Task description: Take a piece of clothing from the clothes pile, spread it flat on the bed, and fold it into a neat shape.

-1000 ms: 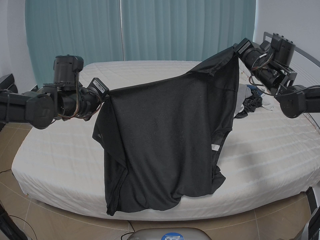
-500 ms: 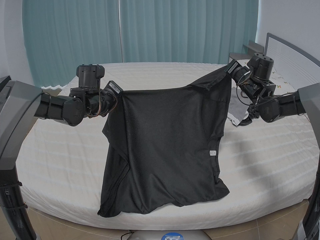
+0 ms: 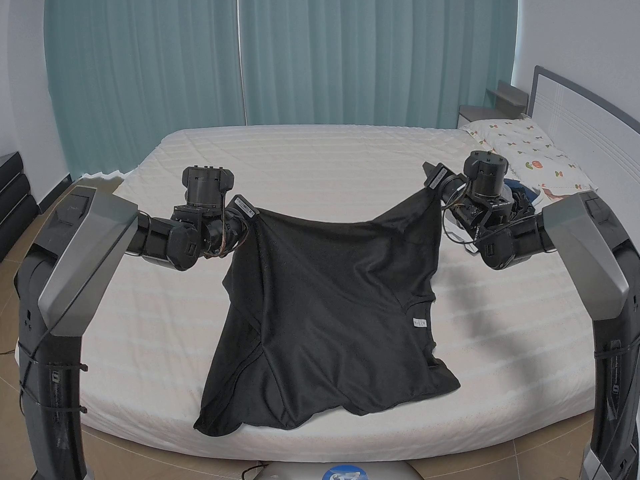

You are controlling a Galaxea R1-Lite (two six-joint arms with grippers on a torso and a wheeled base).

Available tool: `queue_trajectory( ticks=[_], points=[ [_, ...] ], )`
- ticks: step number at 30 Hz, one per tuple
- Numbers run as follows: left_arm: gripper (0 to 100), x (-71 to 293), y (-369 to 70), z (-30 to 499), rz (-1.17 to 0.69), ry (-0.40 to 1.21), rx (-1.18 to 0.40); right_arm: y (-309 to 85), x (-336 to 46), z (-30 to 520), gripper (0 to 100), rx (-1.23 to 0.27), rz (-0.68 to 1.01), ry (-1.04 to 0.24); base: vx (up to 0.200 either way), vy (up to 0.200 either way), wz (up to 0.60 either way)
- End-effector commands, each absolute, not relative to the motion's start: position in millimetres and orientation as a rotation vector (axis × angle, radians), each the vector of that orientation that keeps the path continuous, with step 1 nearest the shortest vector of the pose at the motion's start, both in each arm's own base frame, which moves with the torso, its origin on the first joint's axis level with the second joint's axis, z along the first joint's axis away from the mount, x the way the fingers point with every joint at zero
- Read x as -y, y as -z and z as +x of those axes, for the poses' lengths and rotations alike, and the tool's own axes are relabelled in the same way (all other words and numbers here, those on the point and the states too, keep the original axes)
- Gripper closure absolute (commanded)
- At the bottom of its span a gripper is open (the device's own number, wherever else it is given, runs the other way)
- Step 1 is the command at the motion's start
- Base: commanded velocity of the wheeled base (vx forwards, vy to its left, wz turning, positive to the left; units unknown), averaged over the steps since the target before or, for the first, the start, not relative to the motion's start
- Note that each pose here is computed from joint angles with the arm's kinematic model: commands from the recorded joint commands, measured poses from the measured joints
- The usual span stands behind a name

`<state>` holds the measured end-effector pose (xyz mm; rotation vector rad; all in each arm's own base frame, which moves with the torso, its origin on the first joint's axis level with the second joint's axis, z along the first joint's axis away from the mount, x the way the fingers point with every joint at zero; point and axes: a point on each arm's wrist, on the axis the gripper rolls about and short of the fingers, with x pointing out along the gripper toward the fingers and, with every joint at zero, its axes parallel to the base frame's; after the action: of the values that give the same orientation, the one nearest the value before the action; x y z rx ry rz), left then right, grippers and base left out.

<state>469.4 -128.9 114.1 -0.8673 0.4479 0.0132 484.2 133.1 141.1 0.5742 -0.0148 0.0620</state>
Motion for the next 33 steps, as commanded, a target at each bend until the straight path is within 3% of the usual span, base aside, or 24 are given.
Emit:
queue_trajectory(
  ticks=[1,5,10,17,22,29,33],
  points=[
    [0,123.9,-80.1,491.7,-0.856,-0.098,-0.437,-89.1,-138.6,494.9,0,-0.09,0.543,-0.05,0.0,0.0,0.0],
    [0,116.3,-53.2,512.5,-0.823,-0.234,-0.371,-59.0,-131.2,499.5,0,-0.159,0.523,0.007,0.0,0.0,0.0],
    [0,105.6,-42.7,514.5,-0.783,-0.294,-0.415,-44.0,-114.6,483.3,0,-0.273,0.504,0.05,0.0,0.0,0.0],
    [0,103.9,-62.9,509.1,-0.678,-0.267,-0.446,-35.9,-100.2,443.3,0,-0.453,0.504,-0.032,0.0,0.0,0.0],
    [0,94.9,-104.2,497.8,-0.709,-0.215,-0.445,-7.6,-89.5,420.5,0,-0.585,0.504,-0.034,0.0,0.0,0.0],
    [0,84.2,-112.3,446.7,-0.759,-0.153,-0.659,30.3,-94.5,434.0,0,-0.648,0.558,-0.029,0.0,0.0,0.0],
    [0,79.5,-108.0,417.0,-0.768,-0.129,-0.701,48.5,-96.7,447.2,0,-0.667,0.566,-0.021,0.0,0.0,0.0]
  ],
)
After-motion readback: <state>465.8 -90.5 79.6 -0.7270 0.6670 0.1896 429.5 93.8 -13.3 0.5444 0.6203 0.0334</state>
